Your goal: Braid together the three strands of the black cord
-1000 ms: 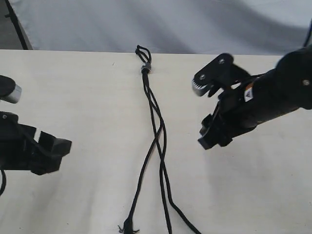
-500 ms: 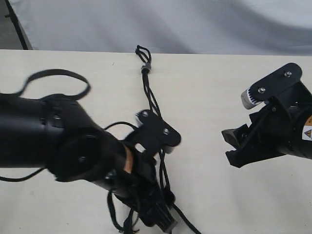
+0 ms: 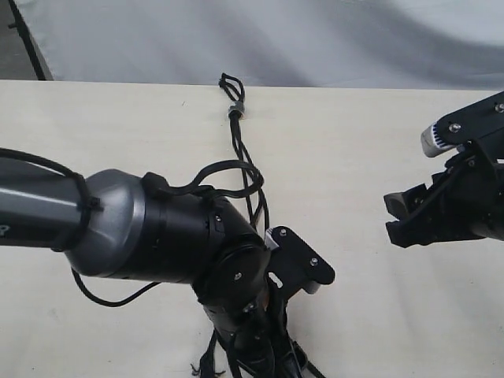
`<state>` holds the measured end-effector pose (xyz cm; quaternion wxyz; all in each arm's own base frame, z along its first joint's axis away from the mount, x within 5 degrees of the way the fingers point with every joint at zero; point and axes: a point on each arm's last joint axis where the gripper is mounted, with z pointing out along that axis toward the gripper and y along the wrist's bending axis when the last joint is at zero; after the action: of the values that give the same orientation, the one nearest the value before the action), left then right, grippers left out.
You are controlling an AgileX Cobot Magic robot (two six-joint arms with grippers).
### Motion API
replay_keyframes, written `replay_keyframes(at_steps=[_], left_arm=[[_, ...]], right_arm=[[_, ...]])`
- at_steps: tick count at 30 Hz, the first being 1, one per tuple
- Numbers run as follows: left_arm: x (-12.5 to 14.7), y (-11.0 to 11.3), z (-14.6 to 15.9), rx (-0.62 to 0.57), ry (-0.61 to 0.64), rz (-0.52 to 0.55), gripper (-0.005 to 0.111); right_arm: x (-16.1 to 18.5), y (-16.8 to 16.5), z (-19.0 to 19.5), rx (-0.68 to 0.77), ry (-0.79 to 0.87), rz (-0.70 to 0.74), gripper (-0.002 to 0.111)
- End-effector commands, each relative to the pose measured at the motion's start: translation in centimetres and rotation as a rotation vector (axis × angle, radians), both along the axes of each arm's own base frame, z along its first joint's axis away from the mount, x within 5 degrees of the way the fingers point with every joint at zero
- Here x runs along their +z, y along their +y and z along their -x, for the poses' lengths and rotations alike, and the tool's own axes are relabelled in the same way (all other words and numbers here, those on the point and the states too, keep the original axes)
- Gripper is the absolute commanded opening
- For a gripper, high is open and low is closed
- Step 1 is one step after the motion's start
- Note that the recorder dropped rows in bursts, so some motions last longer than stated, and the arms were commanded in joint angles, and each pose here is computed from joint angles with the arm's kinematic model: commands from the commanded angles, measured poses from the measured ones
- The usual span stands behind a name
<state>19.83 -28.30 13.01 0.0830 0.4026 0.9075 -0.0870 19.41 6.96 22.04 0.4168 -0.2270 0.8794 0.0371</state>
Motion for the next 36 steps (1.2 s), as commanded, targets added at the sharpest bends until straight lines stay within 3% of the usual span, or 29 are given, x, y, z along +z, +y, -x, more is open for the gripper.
replay_keyframes(at_steps=[1,4,8,9,12,16,24,29,36], left_arm=[[-0.9,-0.1,0.4,0.001,0.034,-0.022,0.067],[-0.9,-0.1,0.4,0.003,0.037,-0.023,0.047],[-0.9,-0.1,0.3,-0.007,0.030,-0.024,0.003],[-0.9,-0.1,0.3,-0.012,0.025,-0.026,0.001],[-0.4,0.1,0.2,-0.049,0.001,-0.051,0.002],[2.3,0.5,-0.5,-0.123,-0.071,-0.130,0.001],[7.0,3.1,-2.5,-0.184,-0.343,-0.324,0.001],[5.7,5.4,-4.0,-0.133,-0.328,-0.330,0.001],[1.2,10.4,-4.5,-0.027,-0.249,-0.270,0.001]], right_arm=[[0.1,-0.2,0.0,-0.010,-0.011,-0.008,0.062],[0.0,-0.2,0.0,-0.010,-0.009,-0.007,0.062],[0.0,-0.2,0.0,-0.011,-0.010,-0.009,0.062],[0.0,-0.2,0.0,-0.011,-0.010,-0.009,0.062],[0.0,-0.2,0.0,-0.011,-0.010,-0.009,0.062],[0.0,-0.2,0.0,-0.012,-0.010,-0.011,0.062],[0.0,-0.2,0.1,-0.014,-0.003,-0.011,0.062],[0.0,-0.2,0.1,-0.014,-0.003,-0.011,0.062],[0.0,-0.2,0.1,-0.016,-0.003,-0.012,0.062]])
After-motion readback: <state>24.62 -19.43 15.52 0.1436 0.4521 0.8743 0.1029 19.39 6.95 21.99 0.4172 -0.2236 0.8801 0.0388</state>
